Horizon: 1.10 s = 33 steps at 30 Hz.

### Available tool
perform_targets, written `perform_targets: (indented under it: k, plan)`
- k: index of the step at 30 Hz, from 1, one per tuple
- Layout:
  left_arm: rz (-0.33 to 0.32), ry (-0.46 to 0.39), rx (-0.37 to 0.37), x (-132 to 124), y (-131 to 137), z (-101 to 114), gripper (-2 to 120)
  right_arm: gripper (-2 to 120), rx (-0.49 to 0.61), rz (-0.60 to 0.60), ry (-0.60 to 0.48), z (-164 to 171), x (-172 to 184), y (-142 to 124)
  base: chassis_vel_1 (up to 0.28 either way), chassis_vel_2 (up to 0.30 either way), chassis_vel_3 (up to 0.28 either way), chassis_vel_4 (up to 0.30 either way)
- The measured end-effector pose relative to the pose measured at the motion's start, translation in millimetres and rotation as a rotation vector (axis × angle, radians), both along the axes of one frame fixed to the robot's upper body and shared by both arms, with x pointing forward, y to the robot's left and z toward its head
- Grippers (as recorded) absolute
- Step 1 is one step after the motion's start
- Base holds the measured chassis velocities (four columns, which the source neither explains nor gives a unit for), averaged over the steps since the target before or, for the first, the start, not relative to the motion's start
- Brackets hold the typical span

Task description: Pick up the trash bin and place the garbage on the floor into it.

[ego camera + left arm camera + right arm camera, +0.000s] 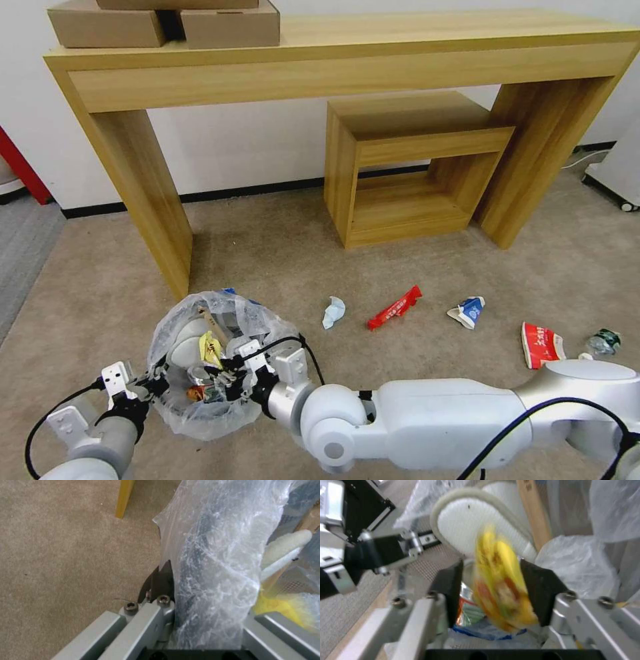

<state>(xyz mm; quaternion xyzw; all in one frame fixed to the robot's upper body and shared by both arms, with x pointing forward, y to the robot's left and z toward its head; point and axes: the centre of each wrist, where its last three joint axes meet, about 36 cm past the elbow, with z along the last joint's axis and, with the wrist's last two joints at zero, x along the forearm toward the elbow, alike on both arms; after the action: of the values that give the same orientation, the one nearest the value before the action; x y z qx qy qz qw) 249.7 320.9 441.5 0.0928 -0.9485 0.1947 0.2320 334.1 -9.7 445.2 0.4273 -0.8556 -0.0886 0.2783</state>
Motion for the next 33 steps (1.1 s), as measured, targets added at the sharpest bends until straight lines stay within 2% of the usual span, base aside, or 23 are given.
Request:
perform_targets:
  k: [2, 3, 8, 10, 11, 13, 14, 16, 21, 24, 25, 27, 29, 31, 32, 33]
  plan:
    - [0.001, 0.002, -0.001, 0.8, 0.2, -1.4, 0, 61, 0.007, 0.001, -0.010, 2.9, -0.4, -3.8, 0.000, 0.000, 0.000, 0.000]
    - [0.001, 0.002, -0.001, 0.8, 0.2, -1.4, 0, 61, 0.007, 0.001, -0.010, 2.9, -0.4, -3.8, 0.000, 0.000, 0.000, 0.000]
    - [0.001, 0.003, -0.002, 0.9, -0.4, -2.1, 0, 80, 0.053, -0.002, -0.054, 7.8, 2.6, -10.8, 0.000, 0.000, 0.000, 0.000]
    - [0.001, 0.003, -0.003, 0.7, -0.8, -2.4, 0, 89, 0.117, -0.004, -0.098, 9.6, 7.3, -14.6, 0.000, 0.000, 0.000, 0.000]
    - [0.001, 0.003, -0.003, 0.7, -0.8, -2.4, 0, 89, 0.117, -0.004, -0.098, 9.6, 7.3, -14.6, 0.000, 0.000, 0.000, 0.000]
    - [0.002, 0.004, -0.003, 0.6, -1.0, -2.5, 0, 97, 0.200, -0.012, -0.166, 10.7, 15.3, -20.2, 0.000, 0.000, 0.000, 0.000]
    - [0.002, 0.004, -0.003, 0.6, -1.0, -2.5, 0, 97, 0.200, -0.012, -0.166, 10.7, 15.3, -20.2, 0.000, 0.000, 0.000, 0.000]
    - [0.001, 0.004, -0.002, 0.6, -0.9, -2.5, 0, 100, 0.312, -0.032, -0.257, 19.2, 30.9, -34.9, 0.000, 0.000, 0.000, 0.000]
    - [0.001, 0.000, 0.007, 1.2, 0.6, -1.2, 0, 100, 0.421, -0.101, -0.363, 34.6, 47.1, -56.6, 0.000, 0.000, 0.000, 0.000]
    - [0.008, -0.013, 0.025, -2.4, 3.4, 0.1, 0, 100, 0.482, -0.211, -0.512, 59.9, 71.7, -86.6, 0.000, 0.000, 0.000, 0.000]
    - [0.008, -0.013, 0.025, -2.4, 3.4, 0.1, 0, 100, 0.482, -0.211, -0.512, 59.9, 71.7, -86.6, 0.000, 0.000, 0.000, 0.000]
    - [0.013, -0.023, 0.042, -2.8, 4.9, 0.9, 0, 100, 0.493, -0.315, -0.605, 77.8, 86.0, -116.6, 0.000, 0.000, 0.000, 0.000]
    - [0.013, -0.024, 0.044, -2.6, 5.1, 1.1, 0, 100, 0.492, -0.334, -0.620, 80.4, 87.5, -122.1, 0.000, 0.000, 0.000, 0.000]
    - [0.010, -0.035, 0.055, -0.5, 6.1, 2.6, 0, 100, 0.450, -0.504, -0.698, 95.5, 90.1, -166.5, 0.000, 0.000, 0.000, 0.000]
    - [0.008, -0.037, 0.057, -0.1, 6.5, 2.8, 0, 100, 0.435, -0.554, -0.710, 97.1, 88.6, -179.1, 0.000, 0.000, 0.000, 0.000]
    - [0.008, -0.037, 0.057, -0.1, 6.5, 2.8, 0, 100, 0.435, -0.554, -0.710, 97.1, 88.6, -179.1, 0.000, 0.000, 0.000, 0.000]
